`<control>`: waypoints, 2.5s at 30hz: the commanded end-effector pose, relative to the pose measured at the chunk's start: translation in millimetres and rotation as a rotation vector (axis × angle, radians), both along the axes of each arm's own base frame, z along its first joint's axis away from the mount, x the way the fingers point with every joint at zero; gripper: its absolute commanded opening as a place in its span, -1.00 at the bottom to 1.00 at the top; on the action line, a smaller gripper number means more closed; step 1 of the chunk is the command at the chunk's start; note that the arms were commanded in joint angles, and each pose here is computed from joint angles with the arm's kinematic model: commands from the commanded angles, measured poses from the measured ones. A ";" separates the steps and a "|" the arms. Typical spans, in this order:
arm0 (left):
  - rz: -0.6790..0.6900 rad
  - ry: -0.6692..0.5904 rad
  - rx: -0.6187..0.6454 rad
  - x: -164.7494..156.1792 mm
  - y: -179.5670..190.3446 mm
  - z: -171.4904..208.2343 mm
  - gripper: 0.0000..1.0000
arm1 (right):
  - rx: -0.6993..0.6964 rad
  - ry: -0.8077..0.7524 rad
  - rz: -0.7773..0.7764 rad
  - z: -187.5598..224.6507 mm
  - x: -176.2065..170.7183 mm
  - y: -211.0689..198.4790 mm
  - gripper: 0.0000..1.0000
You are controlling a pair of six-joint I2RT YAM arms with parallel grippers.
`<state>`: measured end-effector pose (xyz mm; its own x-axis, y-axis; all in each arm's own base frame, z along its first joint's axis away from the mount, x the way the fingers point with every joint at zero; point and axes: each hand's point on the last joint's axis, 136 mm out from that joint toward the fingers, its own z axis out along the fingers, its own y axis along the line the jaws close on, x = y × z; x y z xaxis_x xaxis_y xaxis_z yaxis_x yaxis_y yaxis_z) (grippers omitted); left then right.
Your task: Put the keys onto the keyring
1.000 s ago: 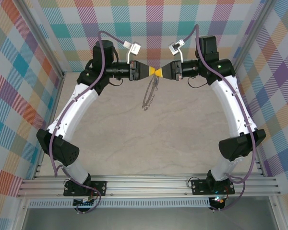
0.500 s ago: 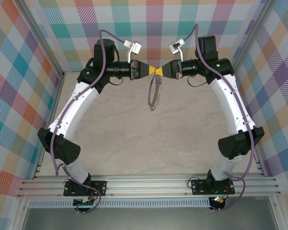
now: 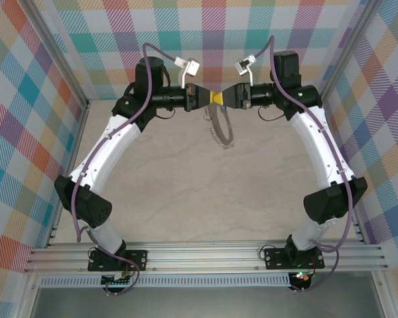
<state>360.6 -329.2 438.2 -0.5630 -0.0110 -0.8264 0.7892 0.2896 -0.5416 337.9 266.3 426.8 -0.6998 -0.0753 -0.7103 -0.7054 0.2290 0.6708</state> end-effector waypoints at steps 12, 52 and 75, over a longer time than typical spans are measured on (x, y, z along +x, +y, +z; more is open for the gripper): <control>0.019 -0.131 -0.111 -9.4 3.9 51.3 -1.00 | 0.048 -0.061 -0.065 14.7 -14.3 -17.1 0.08; -0.048 -0.196 -0.161 -29.6 6.5 83.5 -1.00 | 0.076 -0.016 -0.146 0.7 7.4 -17.5 -0.14; -0.032 -0.206 -0.166 -26.2 6.3 84.6 -1.00 | 0.081 0.000 -0.069 -4.4 -8.4 -4.0 -1.00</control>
